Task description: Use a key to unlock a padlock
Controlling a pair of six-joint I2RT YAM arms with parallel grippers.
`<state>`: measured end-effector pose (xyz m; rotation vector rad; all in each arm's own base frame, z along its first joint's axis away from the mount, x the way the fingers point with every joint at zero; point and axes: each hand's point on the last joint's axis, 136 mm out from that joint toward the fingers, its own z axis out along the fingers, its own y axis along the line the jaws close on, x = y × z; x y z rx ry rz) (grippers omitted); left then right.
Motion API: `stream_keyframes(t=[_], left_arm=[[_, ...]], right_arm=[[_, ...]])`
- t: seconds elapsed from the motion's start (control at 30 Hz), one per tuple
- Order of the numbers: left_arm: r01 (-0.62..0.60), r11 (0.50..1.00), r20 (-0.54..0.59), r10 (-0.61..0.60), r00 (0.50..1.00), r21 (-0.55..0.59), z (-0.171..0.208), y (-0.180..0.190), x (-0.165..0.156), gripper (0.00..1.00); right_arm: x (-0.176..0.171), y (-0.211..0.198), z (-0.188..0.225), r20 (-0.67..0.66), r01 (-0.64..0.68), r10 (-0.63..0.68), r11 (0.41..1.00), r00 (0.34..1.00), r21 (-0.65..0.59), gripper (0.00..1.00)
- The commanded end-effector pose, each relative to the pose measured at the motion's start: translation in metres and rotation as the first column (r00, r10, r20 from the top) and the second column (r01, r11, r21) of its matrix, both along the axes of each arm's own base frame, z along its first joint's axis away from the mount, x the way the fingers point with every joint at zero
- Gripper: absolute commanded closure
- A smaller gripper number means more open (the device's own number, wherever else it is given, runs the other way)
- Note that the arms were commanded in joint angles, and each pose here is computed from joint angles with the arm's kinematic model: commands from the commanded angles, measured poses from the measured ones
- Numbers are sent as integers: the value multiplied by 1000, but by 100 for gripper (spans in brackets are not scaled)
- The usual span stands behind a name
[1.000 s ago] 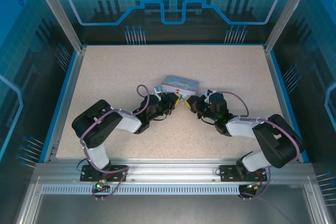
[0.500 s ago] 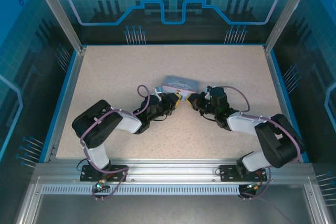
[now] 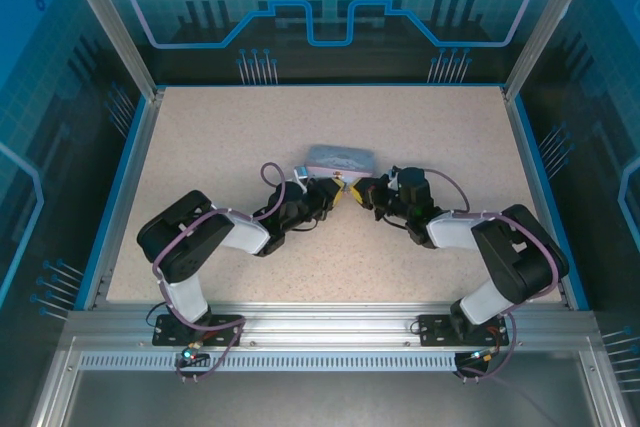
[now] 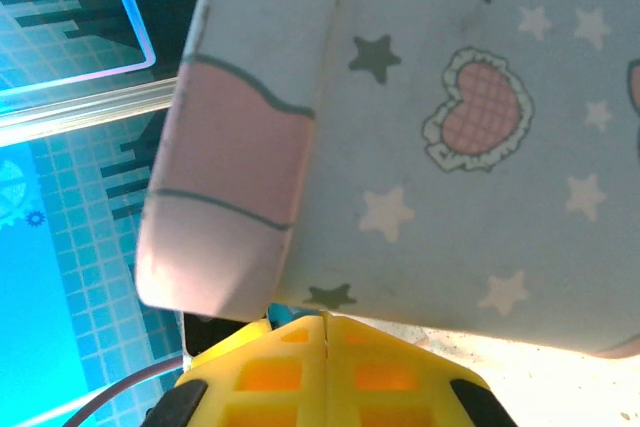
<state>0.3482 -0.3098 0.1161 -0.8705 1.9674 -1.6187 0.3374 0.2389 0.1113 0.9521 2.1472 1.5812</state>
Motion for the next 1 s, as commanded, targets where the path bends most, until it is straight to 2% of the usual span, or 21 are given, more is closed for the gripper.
stream_keyframes(t=[0.0,0.23,0.43,0.63,0.73,0.8,0.87,0.97], left_arm=[[156,987,55,-153,987,-43,17,-29,-25,100],[163,986,52,-160,986,-43,16,-32,-25,100],[182,982,44,-180,983,-45,12,-41,-28,100],[170,985,40,-170,985,-15,9,-35,-33,100],[177,984,49,-177,983,-6,10,-41,-32,100],[180,984,51,-179,982,-14,11,-45,-30,100],[176,984,55,-175,983,-19,12,-44,-30,100],[174,985,56,-174,983,-1,12,-44,-31,100]], right_arm=[[-7,20,31,68,-66,62,996,996,66,100],[-7,24,37,89,-71,67,996,994,44,100],[-7,55,34,116,-122,124,992,985,-24,100],[-5,40,10,92,-88,99,989,991,-118,100],[-4,63,16,117,-144,153,986,981,-84,100],[-1,79,25,157,-176,176,984,972,-11,100],[2,79,23,155,-165,157,986,975,40,100],[1,75,9,111,-131,125,990,986,44,100]])
